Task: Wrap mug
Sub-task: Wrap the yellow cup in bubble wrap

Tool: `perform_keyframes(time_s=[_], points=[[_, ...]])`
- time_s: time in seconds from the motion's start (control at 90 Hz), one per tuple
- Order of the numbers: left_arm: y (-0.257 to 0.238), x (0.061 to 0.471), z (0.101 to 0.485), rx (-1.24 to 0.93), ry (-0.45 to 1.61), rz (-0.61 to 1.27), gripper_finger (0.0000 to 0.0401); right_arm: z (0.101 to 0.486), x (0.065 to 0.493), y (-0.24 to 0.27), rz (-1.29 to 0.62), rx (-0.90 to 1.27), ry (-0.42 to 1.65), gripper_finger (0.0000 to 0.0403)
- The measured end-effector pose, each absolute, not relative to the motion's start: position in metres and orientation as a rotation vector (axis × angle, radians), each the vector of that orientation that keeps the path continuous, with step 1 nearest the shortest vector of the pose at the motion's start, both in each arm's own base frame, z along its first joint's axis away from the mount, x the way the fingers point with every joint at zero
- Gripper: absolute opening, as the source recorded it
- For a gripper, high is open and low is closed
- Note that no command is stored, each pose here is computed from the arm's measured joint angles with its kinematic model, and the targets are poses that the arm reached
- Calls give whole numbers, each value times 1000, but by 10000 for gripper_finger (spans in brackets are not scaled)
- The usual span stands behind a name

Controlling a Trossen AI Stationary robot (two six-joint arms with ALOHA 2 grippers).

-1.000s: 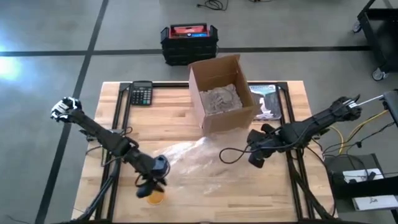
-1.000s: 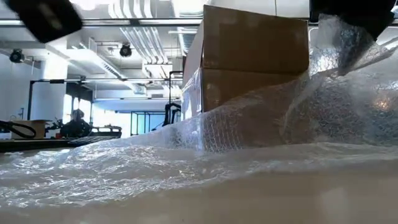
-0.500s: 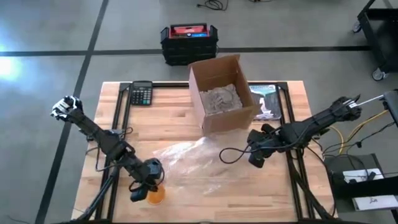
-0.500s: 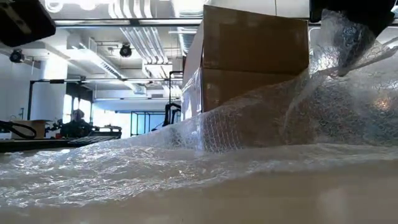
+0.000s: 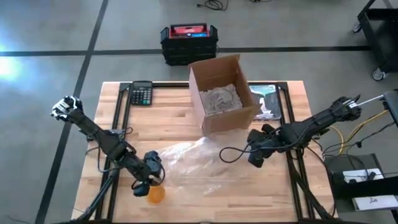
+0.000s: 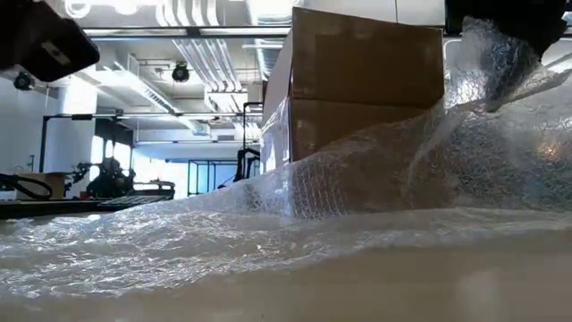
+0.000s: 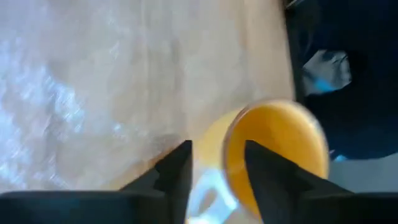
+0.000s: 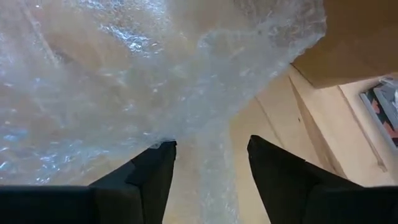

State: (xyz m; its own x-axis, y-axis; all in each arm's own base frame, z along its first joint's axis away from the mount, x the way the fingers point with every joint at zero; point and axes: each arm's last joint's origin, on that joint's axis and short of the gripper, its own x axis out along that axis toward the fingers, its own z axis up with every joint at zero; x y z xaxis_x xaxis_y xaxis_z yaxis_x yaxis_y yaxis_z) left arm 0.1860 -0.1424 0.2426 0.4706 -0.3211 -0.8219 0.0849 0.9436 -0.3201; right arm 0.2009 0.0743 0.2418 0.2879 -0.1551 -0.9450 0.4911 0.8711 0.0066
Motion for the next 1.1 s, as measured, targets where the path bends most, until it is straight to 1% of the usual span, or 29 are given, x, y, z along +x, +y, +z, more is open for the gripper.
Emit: perform_keyframes(time_s=[0.078, 0.167, 0.267, 0.378, 0.5, 0.578, 0.656, 0.756, 0.8, 0.922, 0.989, 1.1], points=[[-142, 186, 242, -249, 1062, -256, 186, 239, 200, 74, -455, 329, 1213, 190], [-143, 186, 241, -254, 1075, -267, 200, 236, 199, 73, -462, 327, 1216, 190], [-147, 189, 234, -264, 1123, -278, 200, 235, 199, 73, -471, 337, 1215, 191], [-152, 194, 221, -235, 1180, -273, 188, 235, 200, 74, -465, 344, 1202, 191], [-156, 200, 207, -206, 1230, -250, 167, 235, 200, 74, -449, 324, 1204, 188], [-157, 202, 201, -207, 1248, -226, 144, 235, 200, 74, -445, 319, 1206, 185], [-158, 204, 200, -209, 1261, -212, 105, 236, 200, 74, -444, 319, 1205, 181], [-160, 207, 207, -218, 1242, -223, 33, 241, 202, 75, -431, 320, 1193, 176], [-160, 207, 211, -207, 1239, -224, 15, 245, 204, 75, -414, 318, 1188, 172], [-162, 210, 235, -202, 1224, -212, 12, 262, 208, 78, -336, 305, 1182, 164], [-162, 212, 251, -165, 1208, -203, 6, 275, 209, 80, -297, 302, 1183, 159], [-161, 220, 276, -81, 1081, -160, 5, 294, 209, 81, -262, 317, 1172, 152]])
